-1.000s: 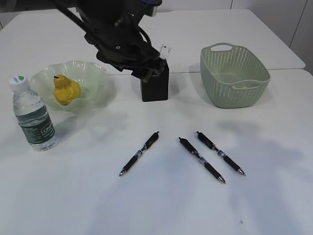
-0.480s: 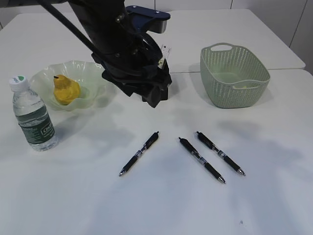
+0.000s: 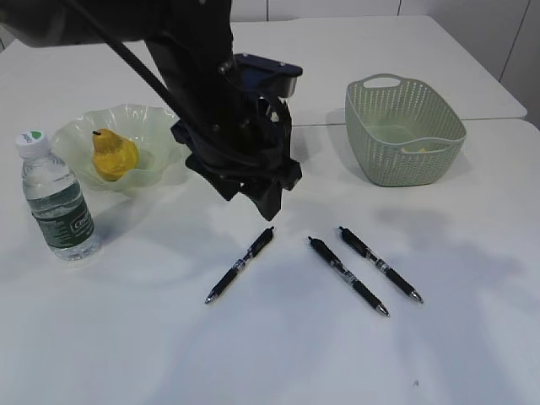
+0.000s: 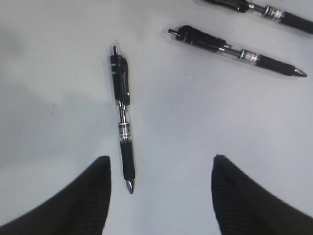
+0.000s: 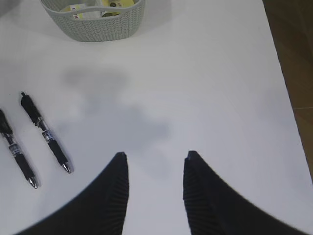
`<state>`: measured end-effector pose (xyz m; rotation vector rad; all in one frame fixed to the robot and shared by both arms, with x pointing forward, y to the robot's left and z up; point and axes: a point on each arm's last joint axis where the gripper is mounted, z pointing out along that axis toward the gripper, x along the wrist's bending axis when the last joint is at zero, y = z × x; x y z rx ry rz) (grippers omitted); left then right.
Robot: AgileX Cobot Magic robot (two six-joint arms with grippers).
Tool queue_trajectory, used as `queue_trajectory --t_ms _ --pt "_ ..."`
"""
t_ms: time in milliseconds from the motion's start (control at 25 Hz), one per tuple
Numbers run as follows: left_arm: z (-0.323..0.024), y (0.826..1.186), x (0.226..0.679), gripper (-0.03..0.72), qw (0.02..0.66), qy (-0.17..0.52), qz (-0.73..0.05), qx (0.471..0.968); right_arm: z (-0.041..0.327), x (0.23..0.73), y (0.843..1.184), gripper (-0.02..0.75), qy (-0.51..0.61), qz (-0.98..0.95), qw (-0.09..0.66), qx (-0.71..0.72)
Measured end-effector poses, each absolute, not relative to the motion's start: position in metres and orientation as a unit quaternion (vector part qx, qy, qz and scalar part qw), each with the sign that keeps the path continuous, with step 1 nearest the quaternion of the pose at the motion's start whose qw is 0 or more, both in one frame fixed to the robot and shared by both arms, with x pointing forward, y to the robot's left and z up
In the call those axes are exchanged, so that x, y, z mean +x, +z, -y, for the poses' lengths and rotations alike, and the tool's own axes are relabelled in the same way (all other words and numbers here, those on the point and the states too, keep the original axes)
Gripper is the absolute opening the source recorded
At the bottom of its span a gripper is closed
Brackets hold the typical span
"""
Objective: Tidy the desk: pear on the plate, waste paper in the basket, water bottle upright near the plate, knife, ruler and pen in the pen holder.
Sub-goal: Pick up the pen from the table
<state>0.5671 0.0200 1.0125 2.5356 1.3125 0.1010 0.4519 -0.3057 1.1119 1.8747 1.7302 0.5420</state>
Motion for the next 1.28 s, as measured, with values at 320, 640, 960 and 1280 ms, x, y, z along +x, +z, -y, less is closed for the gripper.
queue_trajectory --t_ms 320,640,960,1280 --pt "-0.018 0.982 0.574 0.456 0.109 0.023 -0.438 0.892 0.306 0.452 1.112 0.314 0.200 -0.640 0.264 0.693" --pt "-0.024 0.974 0.597 0.454 0.110 0.030 -0.428 0.896 0.306 0.452 1.112 0.314 0.200 -0.640 0.264 0.693" --pt "-0.013 0.961 0.611 0.429 0.106 0.022 -0.423 0.900 0.306 0.452 1.112 0.314 0.200 -0.640 0.264 0.693" --pt "-0.012 0.945 0.613 0.422 0.086 0.016 -0.415 0.906 0.306 0.452 1.112 0.314 0.200 -0.640 0.264 0.693"
